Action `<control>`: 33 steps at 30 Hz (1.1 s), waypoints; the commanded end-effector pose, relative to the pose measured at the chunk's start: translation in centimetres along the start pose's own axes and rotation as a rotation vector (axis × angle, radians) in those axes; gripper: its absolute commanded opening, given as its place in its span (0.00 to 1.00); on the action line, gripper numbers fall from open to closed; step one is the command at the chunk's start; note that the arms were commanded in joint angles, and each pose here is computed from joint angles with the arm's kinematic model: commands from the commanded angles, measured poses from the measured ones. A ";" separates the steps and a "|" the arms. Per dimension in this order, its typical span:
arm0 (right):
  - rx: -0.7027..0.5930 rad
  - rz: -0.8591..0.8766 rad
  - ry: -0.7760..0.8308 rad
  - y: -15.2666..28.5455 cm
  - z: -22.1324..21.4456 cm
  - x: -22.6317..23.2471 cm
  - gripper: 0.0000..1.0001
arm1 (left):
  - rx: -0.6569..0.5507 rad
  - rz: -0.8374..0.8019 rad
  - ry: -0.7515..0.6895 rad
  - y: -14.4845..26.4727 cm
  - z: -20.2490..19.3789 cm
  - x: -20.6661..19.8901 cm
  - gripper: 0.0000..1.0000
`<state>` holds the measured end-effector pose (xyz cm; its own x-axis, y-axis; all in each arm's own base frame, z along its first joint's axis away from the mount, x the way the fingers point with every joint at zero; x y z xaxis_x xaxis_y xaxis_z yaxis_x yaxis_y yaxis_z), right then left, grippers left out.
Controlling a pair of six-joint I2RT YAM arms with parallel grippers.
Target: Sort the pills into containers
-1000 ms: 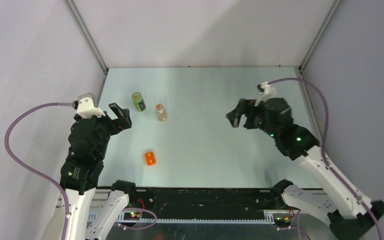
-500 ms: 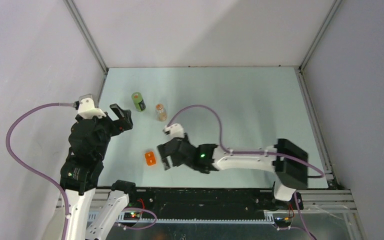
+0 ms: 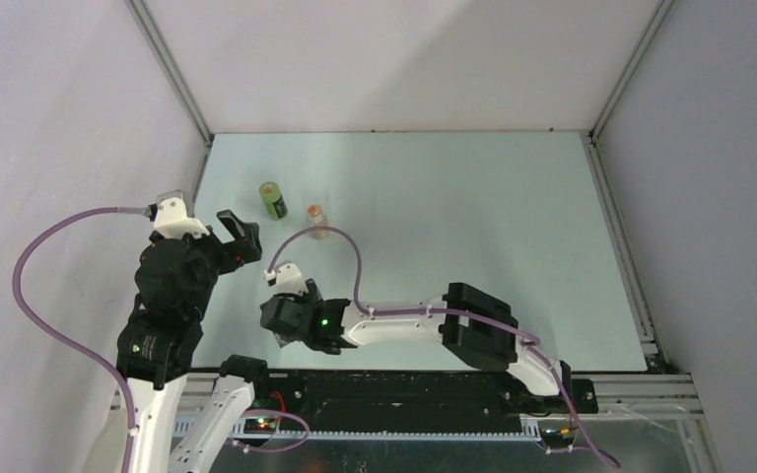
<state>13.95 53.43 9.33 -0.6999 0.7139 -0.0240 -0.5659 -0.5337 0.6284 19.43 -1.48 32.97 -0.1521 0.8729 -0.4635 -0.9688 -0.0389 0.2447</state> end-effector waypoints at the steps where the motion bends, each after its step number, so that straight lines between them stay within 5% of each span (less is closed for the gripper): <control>1: 0.003 -0.088 -0.007 -1.3 0.1 -0.8 0.73 | -0.023 0.008 0.009 0.5 0.8 0.0 0.99; 10: 0.034 -0.114 0.004 -3.6 -1.4 -1.3 0.71 | -0.022 0.011 0.003 0.4 0.8 0.0 0.99; 22: 0.032 -0.097 0.015 -4.7 -1.5 -2.4 0.44 | -0.004 0.012 0.002 0.0 0.4 0.0 0.99; 33: -0.006 -0.110 0.099 -0.3 -2.0 -9.2 0.38 | 0.117 -0.032 0.122 -1.5 -3.6 -0.5 0.98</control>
<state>17.94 49.17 4.57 -0.6682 0.7297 -0.1447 -0.6133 -0.4303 0.6623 19.63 -2.06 31.75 -0.1557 0.8593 -0.4872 -0.9595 -0.0143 0.2814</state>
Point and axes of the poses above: each gripper's point midway between its finger pads, its own y axis back along the fingers, its own x axis along the line the jaws close on, z = x × y, the point moved 2 cm from there along y, back along the fingers, and after that the axes turned 13 degrees about y, right-handed, at the moved point
